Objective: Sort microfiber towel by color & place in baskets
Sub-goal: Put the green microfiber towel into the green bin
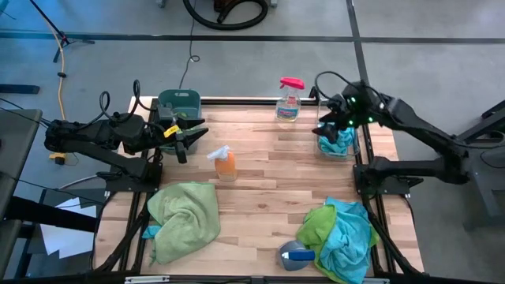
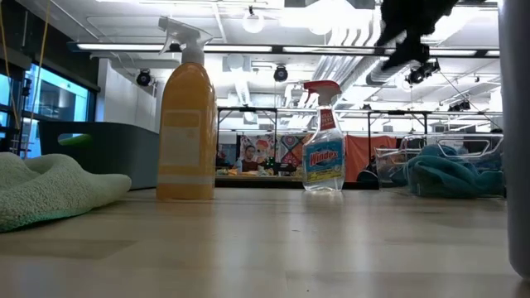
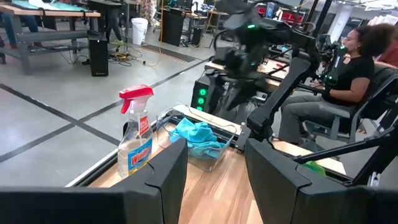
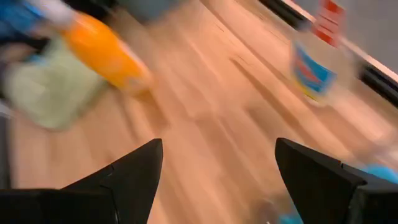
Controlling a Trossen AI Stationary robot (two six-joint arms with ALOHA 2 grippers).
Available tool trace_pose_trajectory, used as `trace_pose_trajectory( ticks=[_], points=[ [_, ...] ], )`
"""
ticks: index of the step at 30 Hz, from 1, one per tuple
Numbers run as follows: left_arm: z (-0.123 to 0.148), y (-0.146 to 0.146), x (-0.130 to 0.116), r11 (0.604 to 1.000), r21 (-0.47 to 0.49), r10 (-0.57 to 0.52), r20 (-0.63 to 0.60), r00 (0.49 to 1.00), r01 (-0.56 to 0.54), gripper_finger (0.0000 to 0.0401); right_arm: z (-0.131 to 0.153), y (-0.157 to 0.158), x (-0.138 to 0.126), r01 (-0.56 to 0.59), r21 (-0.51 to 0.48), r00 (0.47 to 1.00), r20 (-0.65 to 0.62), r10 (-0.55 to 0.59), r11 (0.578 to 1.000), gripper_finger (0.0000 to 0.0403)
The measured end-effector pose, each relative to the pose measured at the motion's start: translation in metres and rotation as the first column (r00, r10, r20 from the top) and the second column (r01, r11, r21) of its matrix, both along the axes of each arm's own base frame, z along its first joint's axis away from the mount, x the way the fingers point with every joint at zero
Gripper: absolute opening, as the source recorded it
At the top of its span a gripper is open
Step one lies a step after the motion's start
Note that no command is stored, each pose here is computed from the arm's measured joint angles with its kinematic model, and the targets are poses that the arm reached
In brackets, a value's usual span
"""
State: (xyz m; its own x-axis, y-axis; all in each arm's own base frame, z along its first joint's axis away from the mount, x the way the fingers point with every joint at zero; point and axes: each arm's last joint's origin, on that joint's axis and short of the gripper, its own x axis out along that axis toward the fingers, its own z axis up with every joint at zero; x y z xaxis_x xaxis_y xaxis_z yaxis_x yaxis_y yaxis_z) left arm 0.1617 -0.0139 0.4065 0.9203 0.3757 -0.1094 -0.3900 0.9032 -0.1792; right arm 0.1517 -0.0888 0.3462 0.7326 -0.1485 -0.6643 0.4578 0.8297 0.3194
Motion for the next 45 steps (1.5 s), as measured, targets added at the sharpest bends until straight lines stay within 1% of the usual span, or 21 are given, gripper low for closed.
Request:
trace_pose_trajectory(
  ticks=[2,5,8,10,13,16,18,23,29,31,34,36,38,41,43,45],
  points=[
    [0.000,0.000,0.000,1.000,0.000,0.000,0.000,1.000,0.000,0.0150,0.004,0.013,0.002,-0.007,0.000,0.994,0.106,0.007,1.000,0.0307],
    [0.000,0.000,0.000,1.000,0.001,0.000,-0.001,1.000,0.000,0.0150,0.007,0.030,0.007,-0.016,-0.008,0.961,0.277,0.017,1.000,0.0307],
    [0.000,0.000,0.000,1.000,0.001,0.000,-0.001,1.000,0.000,0.0150,0.010,0.042,0.017,-0.030,-0.036,0.896,0.441,0.042,0.999,0.0307],
    [0.000,0.000,0.000,1.000,0.001,0.000,-0.001,1.000,0.000,0.0150,0.011,0.048,0.026,-0.041,-0.068,0.841,0.536,0.071,0.997,0.0307],
    [0.000,0.000,0.000,1.000,0.021,-0.003,-0.009,1.000,0.003,0.0150,0.011,0.055,0.039,-0.042,-0.138,0.771,0.625,0.120,0.990,0.0307],
    [0.000,0.000,0.000,0.998,0.068,-0.006,-0.028,1.000,0.008,0.0150,0.010,0.058,0.050,-0.048,-0.229,0.749,0.636,0.187,0.972,0.0307],
    [0.000,0.000,0.000,0.997,0.074,0.004,-0.030,1.000,-0.001,0.0150,0.008,0.059,0.055,-0.059,-0.275,0.753,0.619,0.224,0.960,0.0307],
    [0.000,0.001,0.000,0.997,0.076,0.017,-0.030,0.999,-0.015,0.0150,0.007,0.059,0.063,-0.069,-0.276,0.763,0.604,0.228,0.959,0.0307],
    [0.000,0.001,0.000,0.997,0.077,0.018,-0.030,0.999,-0.016,0.0150,0.008,0.059,0.063,-0.067,-0.270,0.761,0.608,0.224,0.961,0.0307],
    [0.000,0.001,0.000,0.997,0.077,0.019,-0.031,0.999,-0.016,0.0150,0.008,0.059,0.063,-0.067,-0.250,0.760,0.614,0.212,0.966,0.0307],
    [-0.001,0.001,0.000,0.997,0.080,0.019,-0.044,0.999,-0.016,0.0150,0.006,0.059,0.063,-0.092,-0.190,0.765,0.615,0.192,0.977,0.0307],
    [-0.003,0.001,-0.001,0.996,0.083,0.019,-0.059,0.998,-0.014,0.0150,0.001,0.062,0.063,-0.132,-0.117,0.787,0.591,0.176,0.984,0.0307],
    [-0.004,0.001,-0.001,0.997,0.081,0.020,-0.073,0.997,-0.014,0.0150,-0.006,0.068,0.062,-0.188,-0.029,0.820,0.546,0.173,0.982,0.0307],
    [-0.006,0.001,-0.001,0.997,0.074,0.021,-0.089,0.996,-0.015,0.0150,-0.018,0.080,0.060,-0.279,0.131,0.871,0.453,0.193,0.951,0.0307],
    [-0.007,0.001,-0.001,0.997,0.075,0.021,-0.098,0.995,-0.014,0.0150,-0.027,0.092,0.057,-0.313,0.251,0.905,0.370,0.208,0.916,0.0307],
    [-0.007,0.001,-0.001,0.997,0.076,0.021,-0.102,0.995,-0.014,0.0150,-0.036,0.105,0.052,-0.317,0.364,0.936,0.272,0.225,0.876,0.0307]
  ],
)
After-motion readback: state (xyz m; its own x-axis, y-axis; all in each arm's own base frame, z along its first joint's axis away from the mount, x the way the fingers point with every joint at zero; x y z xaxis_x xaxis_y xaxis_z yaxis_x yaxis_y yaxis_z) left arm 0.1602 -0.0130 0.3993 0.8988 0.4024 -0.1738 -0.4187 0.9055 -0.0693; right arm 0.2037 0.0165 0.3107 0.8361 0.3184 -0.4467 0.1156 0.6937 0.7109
